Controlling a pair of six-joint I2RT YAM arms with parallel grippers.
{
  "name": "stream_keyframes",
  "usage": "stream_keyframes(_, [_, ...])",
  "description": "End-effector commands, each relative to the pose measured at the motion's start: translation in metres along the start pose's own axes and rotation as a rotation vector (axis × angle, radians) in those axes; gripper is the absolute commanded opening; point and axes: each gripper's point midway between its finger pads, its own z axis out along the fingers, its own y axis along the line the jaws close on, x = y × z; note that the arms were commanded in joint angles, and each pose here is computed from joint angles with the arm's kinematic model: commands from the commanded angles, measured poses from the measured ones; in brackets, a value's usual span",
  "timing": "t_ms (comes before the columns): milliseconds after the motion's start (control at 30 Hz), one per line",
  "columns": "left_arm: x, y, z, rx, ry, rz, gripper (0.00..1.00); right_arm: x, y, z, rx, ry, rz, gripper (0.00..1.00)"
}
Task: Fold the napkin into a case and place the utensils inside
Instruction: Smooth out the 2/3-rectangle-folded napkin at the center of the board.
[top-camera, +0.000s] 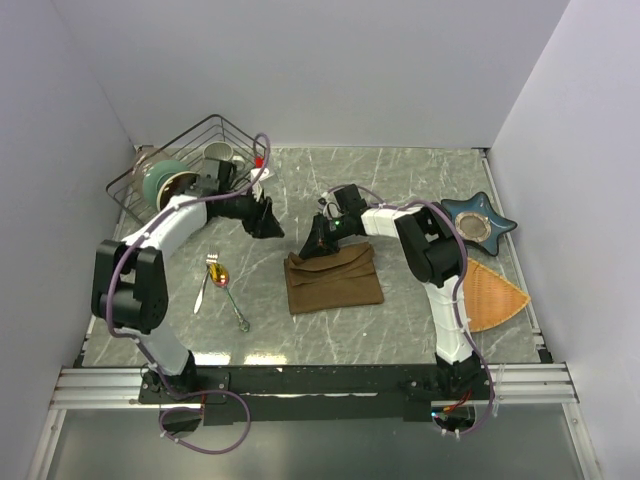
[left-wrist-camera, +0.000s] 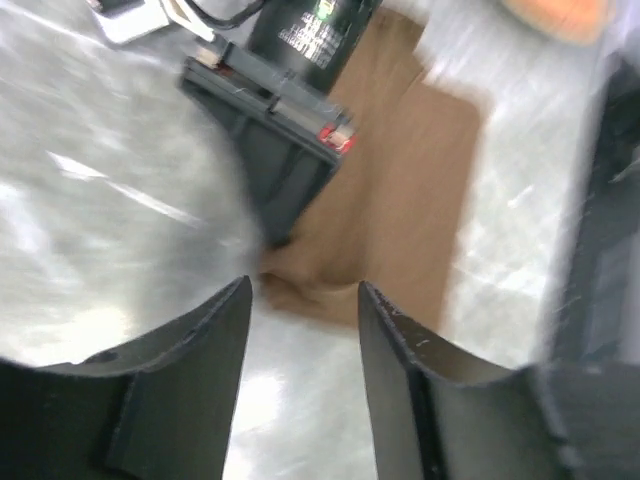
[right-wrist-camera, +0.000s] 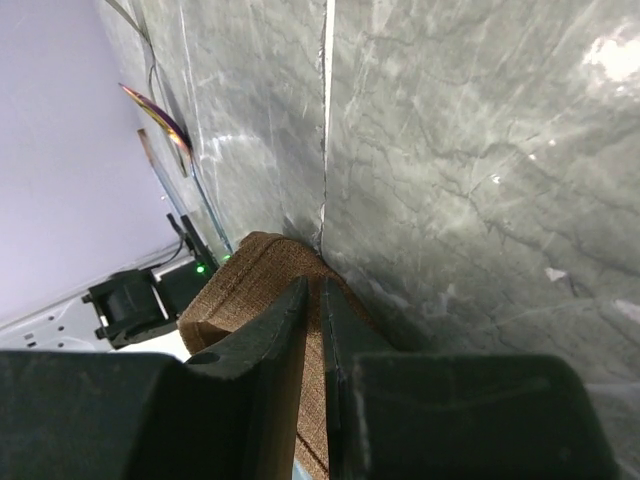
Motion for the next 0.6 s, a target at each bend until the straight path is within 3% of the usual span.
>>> stream_keyframes(0, [-0.032, -0.021, 0.015, 0.089, -0.189, -0.435, 0.42, 0.005, -0.03, 0.001, 0.132, -0.042, -0.038, 0.18])
stream_keyframes(67, [-0.02, -0.013, 0.022, 0.054, -0.208, -0.573, 0.31, 0.004, -0.029, -0.001, 0.13, -0.05, -0.045, 0.18])
stream_keyframes(233, [-0.003, 0.006, 0.04, 0.016, -0.195, -0.706, 0.25, 0.003, -0.029, -0.001, 0.128, -0.066, -0.056, 0.18])
stream_keyframes(567, [0.054, -0.018, 0.062, 0.064, -0.009, -0.766, 0.16, 0.002, -0.026, -0.001, 0.115, -0.071, -0.042, 0.18])
